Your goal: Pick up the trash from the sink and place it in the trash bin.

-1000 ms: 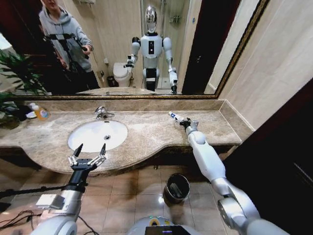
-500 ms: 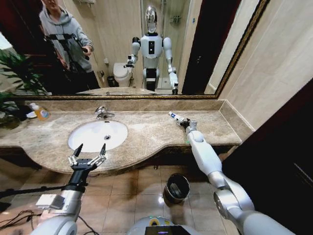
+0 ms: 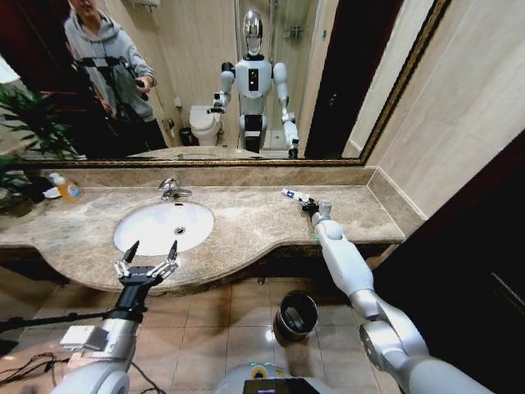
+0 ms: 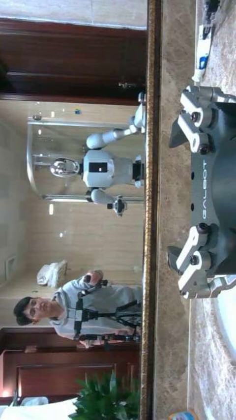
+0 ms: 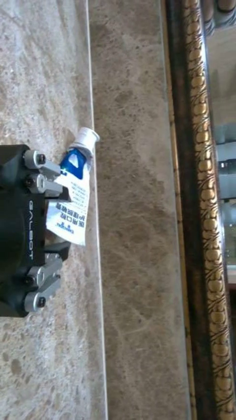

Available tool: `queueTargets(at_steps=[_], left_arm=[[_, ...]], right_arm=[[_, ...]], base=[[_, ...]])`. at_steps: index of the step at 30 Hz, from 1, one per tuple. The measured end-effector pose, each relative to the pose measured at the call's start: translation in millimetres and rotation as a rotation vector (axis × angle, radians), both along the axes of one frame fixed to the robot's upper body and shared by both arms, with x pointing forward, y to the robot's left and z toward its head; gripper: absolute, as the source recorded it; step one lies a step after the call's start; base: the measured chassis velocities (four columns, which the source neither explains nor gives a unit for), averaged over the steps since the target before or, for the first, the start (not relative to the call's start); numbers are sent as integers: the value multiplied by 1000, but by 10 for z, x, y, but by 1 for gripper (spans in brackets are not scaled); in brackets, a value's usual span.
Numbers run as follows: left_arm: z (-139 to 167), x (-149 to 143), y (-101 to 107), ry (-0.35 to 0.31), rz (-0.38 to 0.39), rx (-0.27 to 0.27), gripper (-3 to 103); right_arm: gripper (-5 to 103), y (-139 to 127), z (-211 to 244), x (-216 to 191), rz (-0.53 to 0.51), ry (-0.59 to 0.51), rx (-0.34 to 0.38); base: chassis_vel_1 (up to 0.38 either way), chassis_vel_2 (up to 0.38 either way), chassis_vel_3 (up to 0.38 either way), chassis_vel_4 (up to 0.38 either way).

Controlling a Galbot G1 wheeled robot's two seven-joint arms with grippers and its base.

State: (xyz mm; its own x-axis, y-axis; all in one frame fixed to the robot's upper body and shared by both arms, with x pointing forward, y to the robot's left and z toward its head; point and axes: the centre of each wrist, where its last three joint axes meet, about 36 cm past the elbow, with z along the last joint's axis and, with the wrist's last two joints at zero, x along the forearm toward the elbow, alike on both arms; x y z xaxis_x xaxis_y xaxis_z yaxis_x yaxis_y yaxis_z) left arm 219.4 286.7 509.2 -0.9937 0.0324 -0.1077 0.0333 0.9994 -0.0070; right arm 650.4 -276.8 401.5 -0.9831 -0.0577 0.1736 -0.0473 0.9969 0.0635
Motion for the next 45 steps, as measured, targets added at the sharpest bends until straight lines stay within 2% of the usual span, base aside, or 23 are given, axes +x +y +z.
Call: queueTargets(at_steps=[1, 3, 4, 7, 11, 17, 24, 31, 34, 36, 37, 41, 45], left_arm=[[0, 0, 0, 0, 0, 0, 100], [0, 0, 0, 0, 0, 0, 100], [0, 0, 0, 0, 0, 0, 100], [0, 0, 0, 0, 0, 0, 100], [0, 0, 0, 0, 0, 0, 100], [0, 0, 0, 0, 0, 0, 100], [0, 0, 0, 0, 0, 0, 100], [0, 0, 0, 0, 0, 0, 100], [0, 0, 0, 0, 0, 0, 100], [0, 0, 0, 0, -1, 0, 100], [0, 0, 0, 0, -1, 0, 100], [0, 0, 0, 0, 0, 0, 100], [0, 0, 0, 0, 0, 0, 100]], right_arm=[[37, 5, 17, 0, 1, -4, 0], [37, 8, 27, 0, 2, -8, 0], [29, 8, 34, -3, 2, -10, 0], [25, 6, 33, -12, 3, -11, 0], [10, 0, 36, -51, 5, -16, 7], [1, -3, 67, -105, 8, -25, 12], [0, -17, 223, -228, 21, -57, 15], [0, -102, 490, -556, 30, -114, 26], [0, -127, 638, -800, 43, -153, 33], [0, -150, 707, -1105, 54, -174, 47], [0, -150, 707, -1105, 54, -174, 47], [0, -110, 668, -1765, 73, -190, 50], [0, -85, 683, -1988, 79, -206, 47]], base=[[0, 0, 0, 0], [0, 0, 0, 0], [0, 0, 0, 0], [0, 0, 0, 0], [0, 0, 0, 0], [0, 0, 0, 0], [0, 0, 0, 0], [0, 0, 0, 0], [0, 0, 0, 0], [0, 0, 0, 0], [0, 0, 0, 0], [0, 0, 0, 0], [0, 0, 0, 0]])
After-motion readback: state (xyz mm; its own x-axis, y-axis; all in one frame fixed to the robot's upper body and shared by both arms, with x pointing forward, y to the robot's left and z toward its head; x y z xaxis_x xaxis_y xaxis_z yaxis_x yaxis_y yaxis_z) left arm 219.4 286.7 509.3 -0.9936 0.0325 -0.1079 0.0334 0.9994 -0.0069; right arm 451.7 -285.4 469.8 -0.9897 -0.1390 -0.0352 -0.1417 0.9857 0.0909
